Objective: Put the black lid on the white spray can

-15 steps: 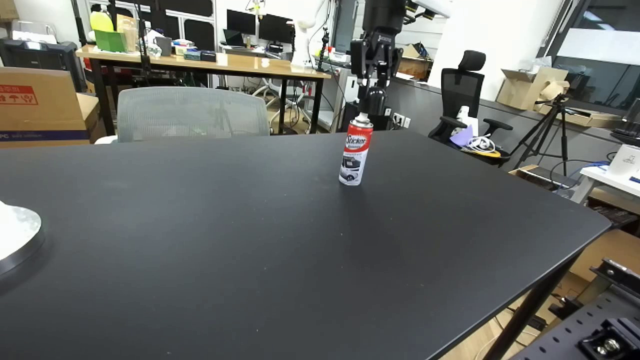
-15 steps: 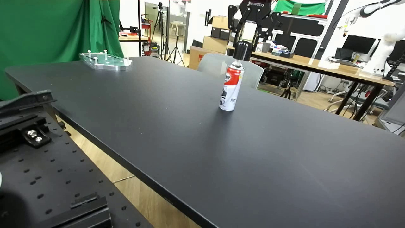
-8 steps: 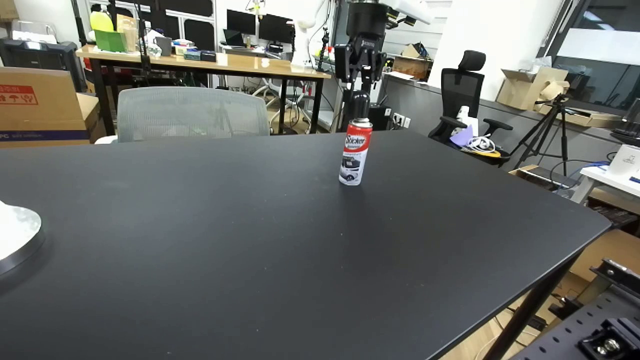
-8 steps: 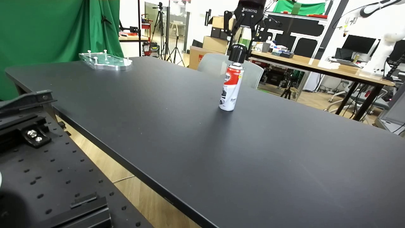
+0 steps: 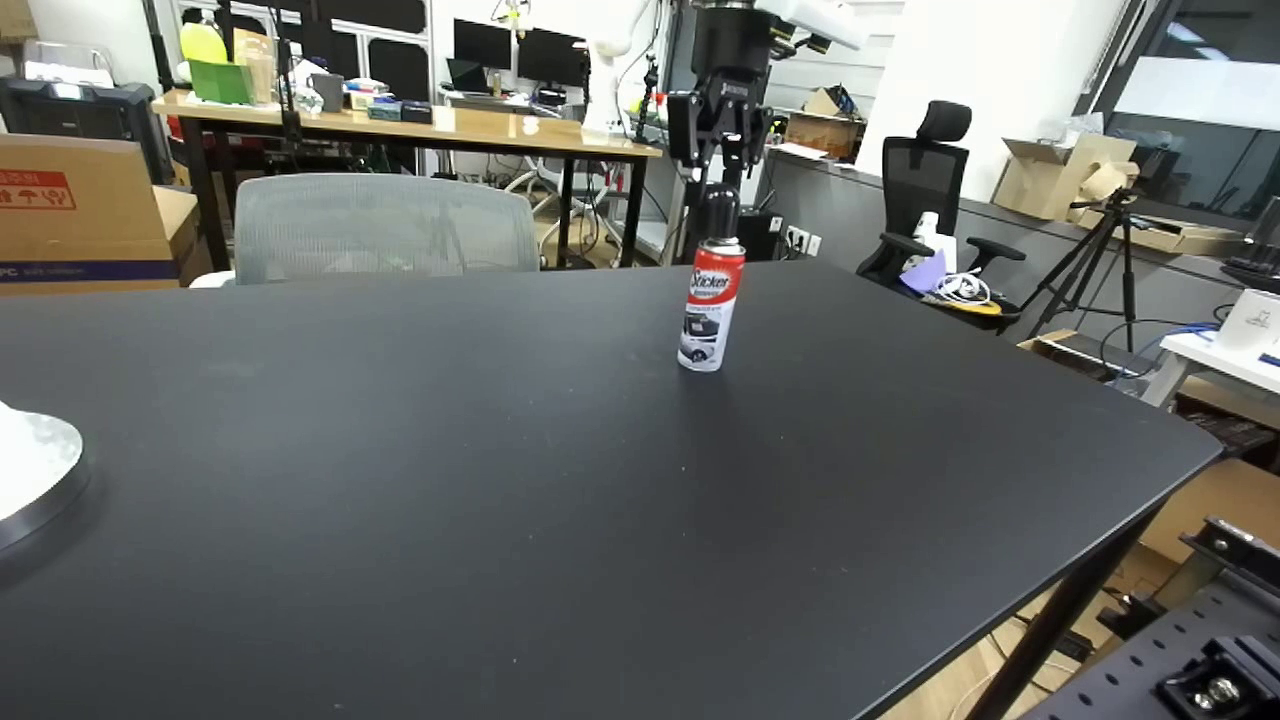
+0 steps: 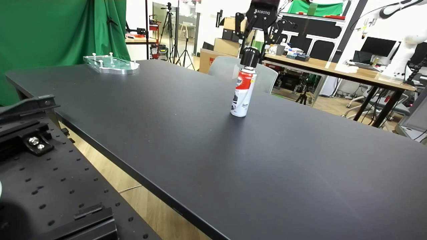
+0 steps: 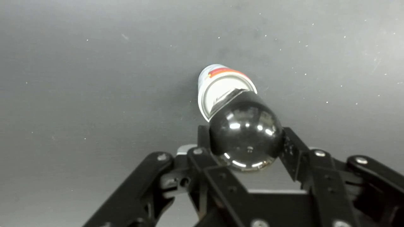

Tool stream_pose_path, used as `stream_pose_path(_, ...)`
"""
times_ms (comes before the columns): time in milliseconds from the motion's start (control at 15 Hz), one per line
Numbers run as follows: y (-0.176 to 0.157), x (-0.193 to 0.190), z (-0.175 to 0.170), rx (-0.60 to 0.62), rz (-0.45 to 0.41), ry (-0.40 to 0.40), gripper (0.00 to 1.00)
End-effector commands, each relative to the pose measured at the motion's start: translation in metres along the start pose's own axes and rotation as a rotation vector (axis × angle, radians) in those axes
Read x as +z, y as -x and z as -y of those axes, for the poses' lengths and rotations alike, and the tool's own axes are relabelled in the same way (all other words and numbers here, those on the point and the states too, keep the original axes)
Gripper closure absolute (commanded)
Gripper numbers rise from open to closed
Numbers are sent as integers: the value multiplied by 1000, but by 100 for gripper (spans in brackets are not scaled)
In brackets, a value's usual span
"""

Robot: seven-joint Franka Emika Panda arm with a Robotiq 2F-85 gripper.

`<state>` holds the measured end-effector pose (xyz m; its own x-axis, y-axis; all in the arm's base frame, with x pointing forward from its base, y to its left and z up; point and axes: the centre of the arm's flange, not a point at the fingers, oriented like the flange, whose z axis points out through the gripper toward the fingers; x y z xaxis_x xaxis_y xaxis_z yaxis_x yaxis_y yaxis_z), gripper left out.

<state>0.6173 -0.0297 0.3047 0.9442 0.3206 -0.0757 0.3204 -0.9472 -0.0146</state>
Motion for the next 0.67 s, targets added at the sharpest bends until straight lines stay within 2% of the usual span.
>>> stream_pose_path(0, 4, 2, -4, 46, 10, 18, 68)
stream_pose_path(600, 11, 18, -11, 69, 37, 11, 68)
